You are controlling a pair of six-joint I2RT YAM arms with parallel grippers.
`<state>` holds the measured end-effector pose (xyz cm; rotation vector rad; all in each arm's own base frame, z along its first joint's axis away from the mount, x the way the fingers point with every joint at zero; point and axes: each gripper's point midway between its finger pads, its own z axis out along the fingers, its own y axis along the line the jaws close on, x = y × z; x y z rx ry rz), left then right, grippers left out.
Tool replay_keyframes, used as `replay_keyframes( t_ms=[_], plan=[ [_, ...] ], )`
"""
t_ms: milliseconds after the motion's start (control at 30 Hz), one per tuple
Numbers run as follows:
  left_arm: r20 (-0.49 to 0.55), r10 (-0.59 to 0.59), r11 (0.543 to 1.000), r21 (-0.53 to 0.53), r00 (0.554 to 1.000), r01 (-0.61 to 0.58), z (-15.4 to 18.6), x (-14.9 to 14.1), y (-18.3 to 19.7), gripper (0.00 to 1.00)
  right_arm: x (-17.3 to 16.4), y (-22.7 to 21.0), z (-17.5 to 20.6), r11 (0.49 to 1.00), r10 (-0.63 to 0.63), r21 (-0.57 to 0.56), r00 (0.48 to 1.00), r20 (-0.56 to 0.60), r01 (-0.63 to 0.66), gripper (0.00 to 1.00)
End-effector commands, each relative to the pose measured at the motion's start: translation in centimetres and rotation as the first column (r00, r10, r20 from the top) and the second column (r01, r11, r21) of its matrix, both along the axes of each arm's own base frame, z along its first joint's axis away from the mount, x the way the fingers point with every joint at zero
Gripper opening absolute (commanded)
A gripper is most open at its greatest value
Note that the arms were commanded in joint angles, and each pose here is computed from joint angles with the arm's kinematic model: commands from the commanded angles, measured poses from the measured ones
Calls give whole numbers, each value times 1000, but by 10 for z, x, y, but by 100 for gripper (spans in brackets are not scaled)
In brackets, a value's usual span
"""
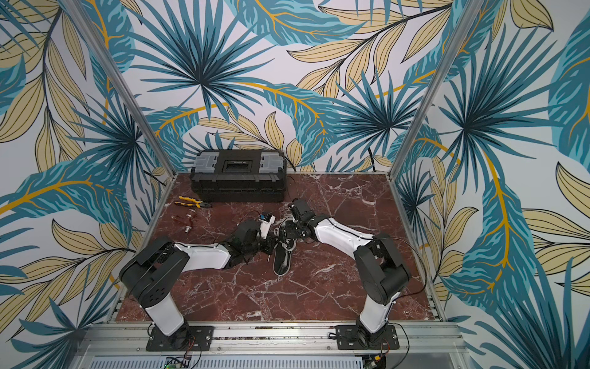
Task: Tie the shoes
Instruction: Wrap the shoelace around the shoelace.
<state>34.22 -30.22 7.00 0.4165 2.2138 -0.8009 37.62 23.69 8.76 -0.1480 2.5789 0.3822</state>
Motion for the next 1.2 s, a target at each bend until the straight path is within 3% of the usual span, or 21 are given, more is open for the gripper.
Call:
replay_keyframes(
  t_ms=[0, 233, 433, 533, 733, 867, 1033, 1167],
  plan=[
    [20, -9, 1000, 8, 1000, 9, 6, 2, 0, 0, 3, 0, 14, 1000, -19, 7, 999, 32, 19, 10],
    [23, -14, 1000, 6, 1000, 14, 8, 2, -1, 0, 4, 5, 9, 1000, -18, 25, 1000, 20, 17, 14],
    [20, -16, 1000, 12, 1000, 15, 6, 1, 0, 0, 7, 10, 10, 999, -7, 49, 1000, 29, 6, 2],
    [20, -16, 1000, 12, 1000, 16, 7, 1, 0, 0, 6, 7, 9, 999, -13, 36, 1000, 27, 12, 2],
    [24, -18, 1000, 13, 1000, 18, 9, 2, 0, 0, -2, -1, 0, 1000, -22, -3, 1000, -10, 22, 20],
    [23, -20, 1000, 14, 1000, 19, 8, 2, -1, 0, -4, -3, -7, 1000, -23, -16, 999, -24, 22, 26],
    [19, -22, 1000, 14, 1000, 22, 7, 1, -1, 0, -2, 1, -11, 1000, -16, -8, 999, -39, 16, 26],
    [18, -21, 1000, 15, 1000, 21, 6, 1, -1, 0, -1, 2, -12, 1000, -11, -11, 999, -39, 11, 20]
  ],
)
